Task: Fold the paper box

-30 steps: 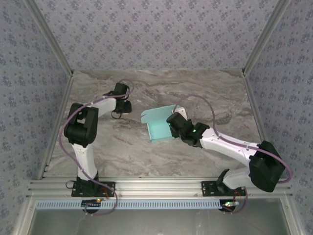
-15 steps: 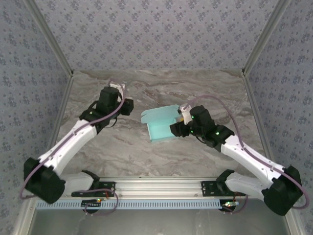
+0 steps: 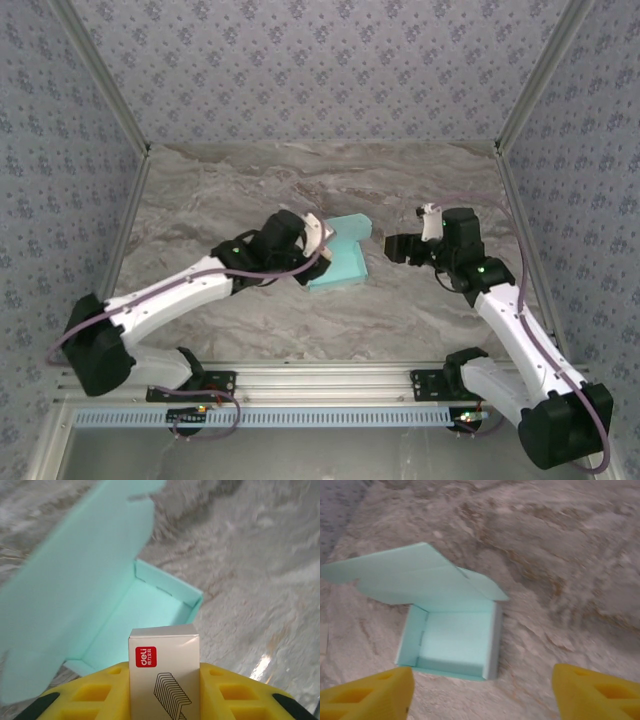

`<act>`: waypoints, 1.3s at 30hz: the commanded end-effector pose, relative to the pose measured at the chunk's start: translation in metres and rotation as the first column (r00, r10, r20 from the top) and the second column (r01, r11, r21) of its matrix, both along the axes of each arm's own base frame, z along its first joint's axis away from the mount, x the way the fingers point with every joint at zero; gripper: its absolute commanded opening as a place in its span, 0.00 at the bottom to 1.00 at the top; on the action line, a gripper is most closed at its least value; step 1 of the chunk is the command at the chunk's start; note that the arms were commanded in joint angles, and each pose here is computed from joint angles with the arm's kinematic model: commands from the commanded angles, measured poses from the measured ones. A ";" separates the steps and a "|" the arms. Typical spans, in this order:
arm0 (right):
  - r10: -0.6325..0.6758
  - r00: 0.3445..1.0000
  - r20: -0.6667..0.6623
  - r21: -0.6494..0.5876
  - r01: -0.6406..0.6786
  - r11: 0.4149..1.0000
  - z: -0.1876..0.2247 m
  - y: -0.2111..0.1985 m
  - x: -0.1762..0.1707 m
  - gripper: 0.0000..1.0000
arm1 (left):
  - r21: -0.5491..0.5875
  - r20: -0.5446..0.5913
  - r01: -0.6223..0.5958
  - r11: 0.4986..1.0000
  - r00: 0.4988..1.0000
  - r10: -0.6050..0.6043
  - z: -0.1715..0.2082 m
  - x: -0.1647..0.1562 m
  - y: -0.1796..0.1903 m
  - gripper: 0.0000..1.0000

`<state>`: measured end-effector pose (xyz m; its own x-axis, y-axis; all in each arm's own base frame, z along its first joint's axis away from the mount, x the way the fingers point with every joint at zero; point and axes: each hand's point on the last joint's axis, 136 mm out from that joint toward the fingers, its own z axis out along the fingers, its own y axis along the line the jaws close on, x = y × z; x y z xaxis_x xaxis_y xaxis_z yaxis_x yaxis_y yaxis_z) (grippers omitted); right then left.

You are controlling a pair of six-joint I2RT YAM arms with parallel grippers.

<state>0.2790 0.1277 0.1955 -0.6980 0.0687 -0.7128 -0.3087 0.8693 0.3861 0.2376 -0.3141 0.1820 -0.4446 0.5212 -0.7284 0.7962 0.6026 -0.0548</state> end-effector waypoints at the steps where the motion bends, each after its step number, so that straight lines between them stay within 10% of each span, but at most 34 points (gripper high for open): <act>1: -0.118 0.991 -0.056 -0.074 0.114 0.991 -0.009 -0.025 -0.008 0.78 | 0.091 0.062 0.080 0.993 0.994 -0.086 -0.007 0.005 -0.015 0.33; 16: -0.175 0.983 -0.046 -0.108 0.169 0.980 -0.022 -0.037 -0.012 0.79 | 0.420 0.076 0.072 0.905 0.991 -0.114 -0.092 0.054 -0.034 0.33; 39: -0.178 0.983 -0.054 -0.104 0.172 0.980 -0.028 -0.037 -0.012 0.79 | 0.423 0.091 0.066 0.904 0.989 -0.115 -0.099 0.065 -0.043 0.47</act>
<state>0.2671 0.0928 0.1672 -0.7312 0.1103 -0.6732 -0.1391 0.9420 0.3055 0.2957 -0.3515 0.0528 -0.3285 0.8459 -0.4202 0.8492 0.4592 0.2607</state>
